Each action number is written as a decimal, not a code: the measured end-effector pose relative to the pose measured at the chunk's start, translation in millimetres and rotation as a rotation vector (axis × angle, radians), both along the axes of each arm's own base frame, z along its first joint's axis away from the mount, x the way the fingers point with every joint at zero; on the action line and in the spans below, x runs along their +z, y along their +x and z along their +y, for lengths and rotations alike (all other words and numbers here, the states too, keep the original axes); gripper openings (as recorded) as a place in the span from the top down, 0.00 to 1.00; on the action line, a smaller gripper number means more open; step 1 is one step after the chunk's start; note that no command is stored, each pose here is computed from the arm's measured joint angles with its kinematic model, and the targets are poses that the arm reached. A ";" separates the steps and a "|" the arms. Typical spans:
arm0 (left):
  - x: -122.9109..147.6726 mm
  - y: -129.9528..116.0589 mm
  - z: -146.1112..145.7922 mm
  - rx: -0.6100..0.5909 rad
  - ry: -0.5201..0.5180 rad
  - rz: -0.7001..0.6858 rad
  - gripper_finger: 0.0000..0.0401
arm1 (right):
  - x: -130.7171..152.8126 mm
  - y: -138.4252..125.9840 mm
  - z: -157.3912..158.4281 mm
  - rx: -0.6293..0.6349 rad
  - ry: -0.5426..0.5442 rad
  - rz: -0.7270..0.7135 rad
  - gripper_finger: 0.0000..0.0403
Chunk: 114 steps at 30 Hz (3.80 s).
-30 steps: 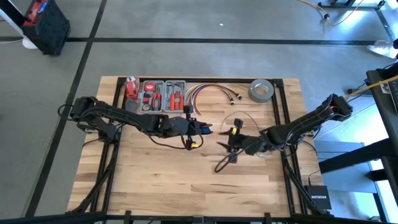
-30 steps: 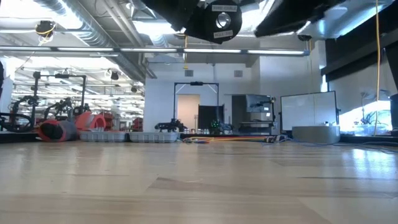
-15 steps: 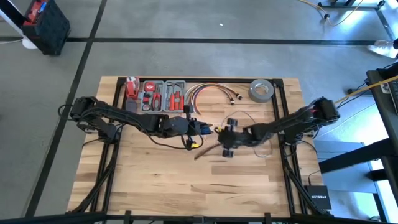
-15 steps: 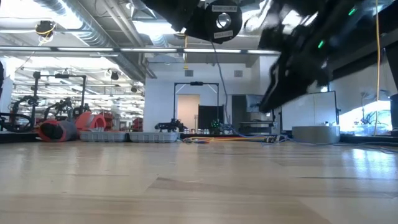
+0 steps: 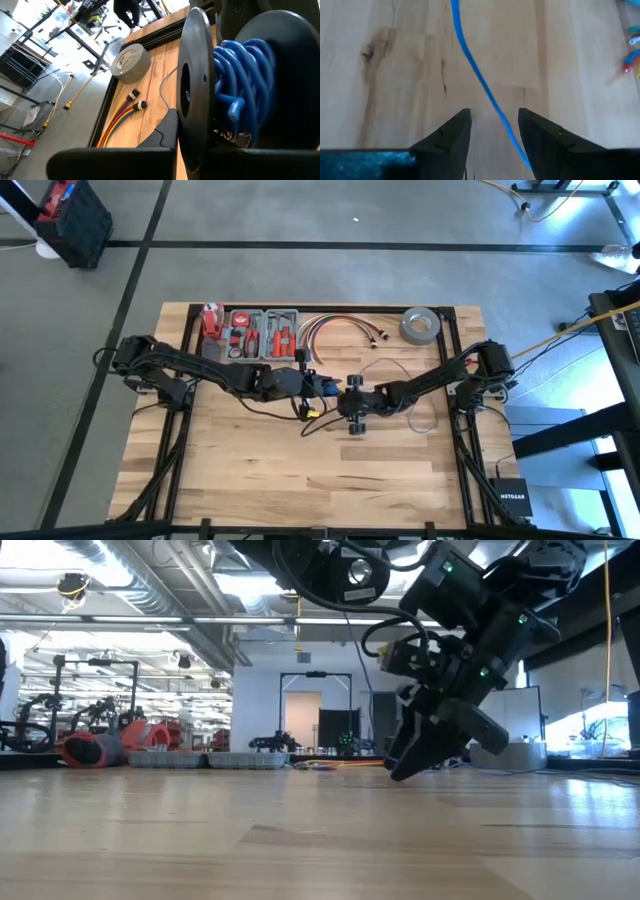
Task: Coil cords
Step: Coil the blue wire onto the black spool
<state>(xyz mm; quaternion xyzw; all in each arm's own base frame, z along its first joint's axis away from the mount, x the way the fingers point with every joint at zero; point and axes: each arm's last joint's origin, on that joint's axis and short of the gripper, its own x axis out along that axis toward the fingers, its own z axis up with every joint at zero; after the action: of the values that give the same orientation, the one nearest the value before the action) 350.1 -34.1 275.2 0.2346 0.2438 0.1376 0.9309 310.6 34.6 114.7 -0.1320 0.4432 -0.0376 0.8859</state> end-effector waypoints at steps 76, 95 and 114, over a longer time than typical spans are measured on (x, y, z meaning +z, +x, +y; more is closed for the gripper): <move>-27.8 18.9 64.5 0.297 -0.302 -0.123 1.00 | 107.4 -10.2 8.4 -0.289 0.095 -0.677 0.98; -8.5 21.6 44.9 0.115 -0.316 -0.221 1.00 | 80.1 -7.6 6.7 -0.304 -0.023 -0.515 0.98; -9.1 -6.3 34.5 0.098 -0.244 0.063 1.00 | 87.4 -26.1 0.0 -0.383 -0.187 -0.410 0.98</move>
<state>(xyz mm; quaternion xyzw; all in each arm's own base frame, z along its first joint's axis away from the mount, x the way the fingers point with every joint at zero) 343.7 0.4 266.2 0.1115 0.2991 0.1447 0.9366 284.5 34.5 202.0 -0.1164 0.2664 -0.2707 0.9177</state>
